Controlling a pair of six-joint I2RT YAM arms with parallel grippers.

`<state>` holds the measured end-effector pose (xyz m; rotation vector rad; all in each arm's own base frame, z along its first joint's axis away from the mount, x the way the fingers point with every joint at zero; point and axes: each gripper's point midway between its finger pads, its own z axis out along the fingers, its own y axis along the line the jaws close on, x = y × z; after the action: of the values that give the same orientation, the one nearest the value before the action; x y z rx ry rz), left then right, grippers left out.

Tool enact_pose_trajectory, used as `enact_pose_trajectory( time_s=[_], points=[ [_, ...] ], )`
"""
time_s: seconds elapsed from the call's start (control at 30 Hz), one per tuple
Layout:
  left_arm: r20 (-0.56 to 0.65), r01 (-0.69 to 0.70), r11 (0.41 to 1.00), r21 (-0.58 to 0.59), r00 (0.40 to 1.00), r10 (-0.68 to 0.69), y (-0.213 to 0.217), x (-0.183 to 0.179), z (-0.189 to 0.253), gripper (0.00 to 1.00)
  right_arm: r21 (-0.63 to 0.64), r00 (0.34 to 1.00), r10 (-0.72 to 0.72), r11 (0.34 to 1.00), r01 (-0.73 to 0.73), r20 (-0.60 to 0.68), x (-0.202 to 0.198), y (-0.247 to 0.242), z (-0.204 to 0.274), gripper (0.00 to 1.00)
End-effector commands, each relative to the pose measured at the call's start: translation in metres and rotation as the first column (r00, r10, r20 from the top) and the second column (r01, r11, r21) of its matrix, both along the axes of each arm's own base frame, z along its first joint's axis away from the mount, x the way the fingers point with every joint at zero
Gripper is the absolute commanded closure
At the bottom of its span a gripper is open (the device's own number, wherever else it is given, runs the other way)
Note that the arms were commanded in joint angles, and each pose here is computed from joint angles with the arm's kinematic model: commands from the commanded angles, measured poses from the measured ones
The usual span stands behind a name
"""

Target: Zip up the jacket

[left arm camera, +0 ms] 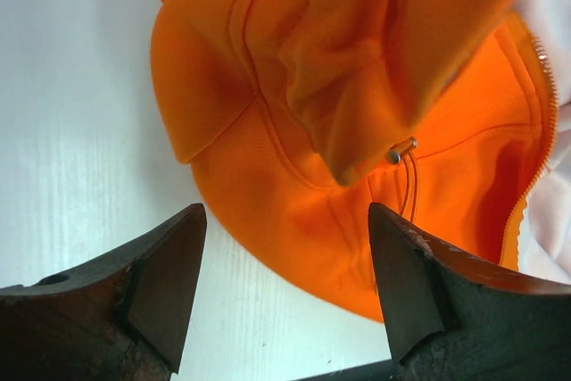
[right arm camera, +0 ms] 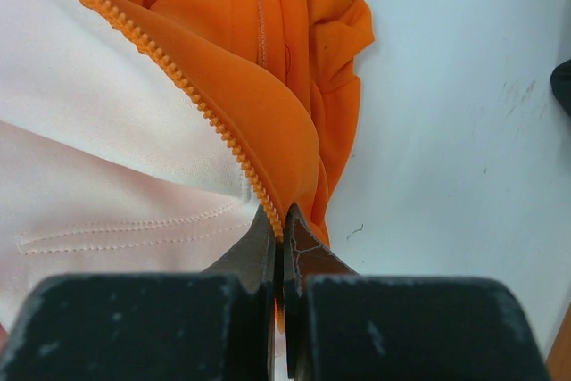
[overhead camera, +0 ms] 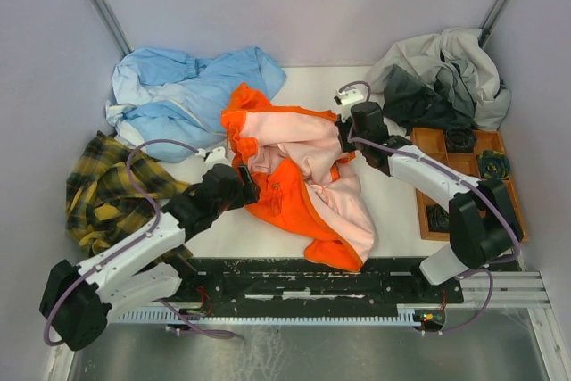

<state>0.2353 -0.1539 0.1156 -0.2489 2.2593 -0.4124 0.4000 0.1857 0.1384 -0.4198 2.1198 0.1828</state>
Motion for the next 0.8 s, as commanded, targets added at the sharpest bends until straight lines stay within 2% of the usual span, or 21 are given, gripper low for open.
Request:
enact_pose_trajectory(
  time_s=[0.0, 0.07, 0.23, 0.33, 0.37, 0.43, 0.5, 0.57, 0.77],
  points=[
    [0.052, -0.027, 0.986, -0.166, 0.998, 0.036, -0.032, 0.027, 0.005, 0.21, 0.05, 0.999, -0.041, 0.998, 0.04, 0.029, -0.003, -0.004, 0.009, 1.0],
    [0.04, -0.029, 0.986, -0.161, 0.999, 0.036, -0.039, 0.035, -0.005, 0.21, 0.06, 0.999, -0.039, 0.997, 0.038, 0.018, -0.007, -0.004, 0.006, 1.0],
    [0.032, -0.13, 0.99, -0.055, 0.991, 0.131, -0.03, 0.059, -0.032, 0.24, 0.076, 0.998, -0.062, 0.995, 0.061, 0.016, -0.017, -0.01, 0.003, 0.99],
    [0.073, -0.14, 0.99, -0.019, 0.987, 0.141, -0.028, 0.074, -0.023, 0.44, 0.072, 0.996, -0.085, 0.994, 0.083, 0.027, -0.023, -0.018, 0.008, 0.98],
    [0.115, -0.141, 0.99, -0.018, 0.983, 0.142, -0.029, 0.084, -0.004, 0.61, 0.071, 0.994, -0.104, 0.992, 0.101, 0.044, -0.025, -0.023, 0.015, 0.98],
    [0.181, -0.133, 0.991, -0.008, 0.974, 0.133, -0.03, 0.096, 0.025, 0.82, 0.07, 0.989, -0.129, 0.99, 0.124, 0.07, -0.028, -0.031, 0.027, 0.98],
    [0.251, -0.128, 0.992, -0.006, 0.96, 0.125, -0.031, 0.106, 0.06, 0.93, 0.072, 0.983, -0.15, 0.987, 0.143, 0.106, -0.031, -0.038, 0.043, 0.99],
    [0.314, -0.104, 0.995, 0.001, 0.944, 0.099, -0.035, 0.114, 0.098, 0.97, 0.074, 0.973, -0.18, 0.982, 0.171, 0.145, -0.034, -0.047, 0.061, 0.99],
    [0.481, -0.031, 1.0, 0.001, 0.877, 0.026, -0.046, 0.127, 0.228, 0.97, 0.08, 0.925, -0.245, 0.97, 0.231, 0.29, -0.048, -0.076, 0.137, 0.99]
  ],
)
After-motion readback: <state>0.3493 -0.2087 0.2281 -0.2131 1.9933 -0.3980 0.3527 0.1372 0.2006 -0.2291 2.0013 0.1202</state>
